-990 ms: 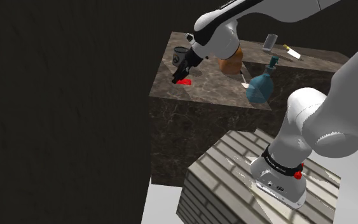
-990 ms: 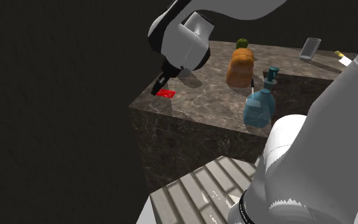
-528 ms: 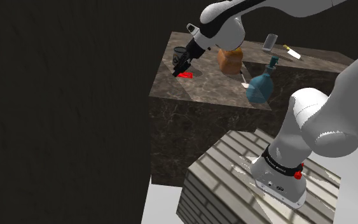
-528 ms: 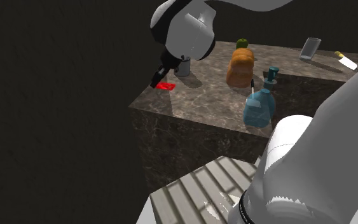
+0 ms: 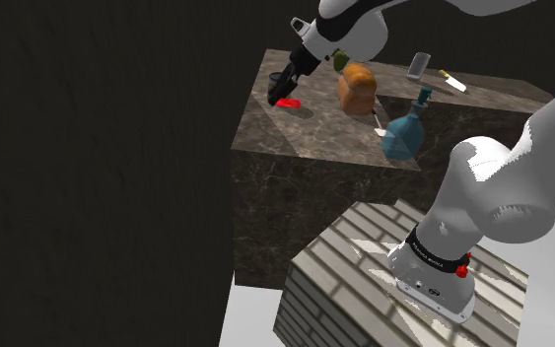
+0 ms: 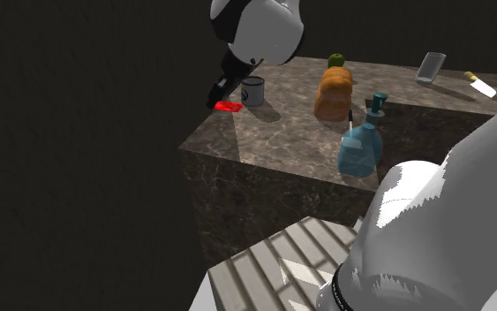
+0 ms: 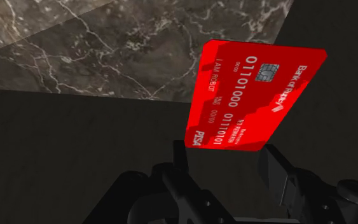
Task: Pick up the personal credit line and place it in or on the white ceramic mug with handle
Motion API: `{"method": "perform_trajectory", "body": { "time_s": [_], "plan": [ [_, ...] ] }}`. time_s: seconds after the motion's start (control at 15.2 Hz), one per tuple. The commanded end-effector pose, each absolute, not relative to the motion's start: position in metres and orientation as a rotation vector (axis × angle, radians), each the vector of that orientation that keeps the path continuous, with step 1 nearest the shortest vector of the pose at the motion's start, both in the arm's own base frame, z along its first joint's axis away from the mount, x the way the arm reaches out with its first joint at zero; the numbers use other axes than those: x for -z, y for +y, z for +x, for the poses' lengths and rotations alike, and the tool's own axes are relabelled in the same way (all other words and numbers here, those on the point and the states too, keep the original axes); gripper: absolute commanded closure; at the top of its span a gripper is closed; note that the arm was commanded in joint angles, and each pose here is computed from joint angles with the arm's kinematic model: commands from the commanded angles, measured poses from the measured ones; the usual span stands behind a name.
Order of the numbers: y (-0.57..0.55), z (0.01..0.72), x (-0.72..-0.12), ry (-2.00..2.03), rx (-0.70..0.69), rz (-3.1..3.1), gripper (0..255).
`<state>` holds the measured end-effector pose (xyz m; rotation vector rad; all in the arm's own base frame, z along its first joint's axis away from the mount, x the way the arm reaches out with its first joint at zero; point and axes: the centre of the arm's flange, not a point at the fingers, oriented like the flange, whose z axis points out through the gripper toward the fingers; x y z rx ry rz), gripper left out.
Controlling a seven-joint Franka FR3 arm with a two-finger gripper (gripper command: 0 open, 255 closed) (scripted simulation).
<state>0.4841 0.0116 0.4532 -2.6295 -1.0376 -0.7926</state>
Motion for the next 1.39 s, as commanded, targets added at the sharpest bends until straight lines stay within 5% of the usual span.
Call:
{"method": "perform_trajectory", "body": {
  "time_s": [0.0, 1.32],
  "plan": [
    [0.011, 0.484, -0.463, -1.037, 0.792, -2.630, 255],
    [-0.135, 0.636, -0.487, -1.037, 0.792, -2.630, 255]
  ]
}}
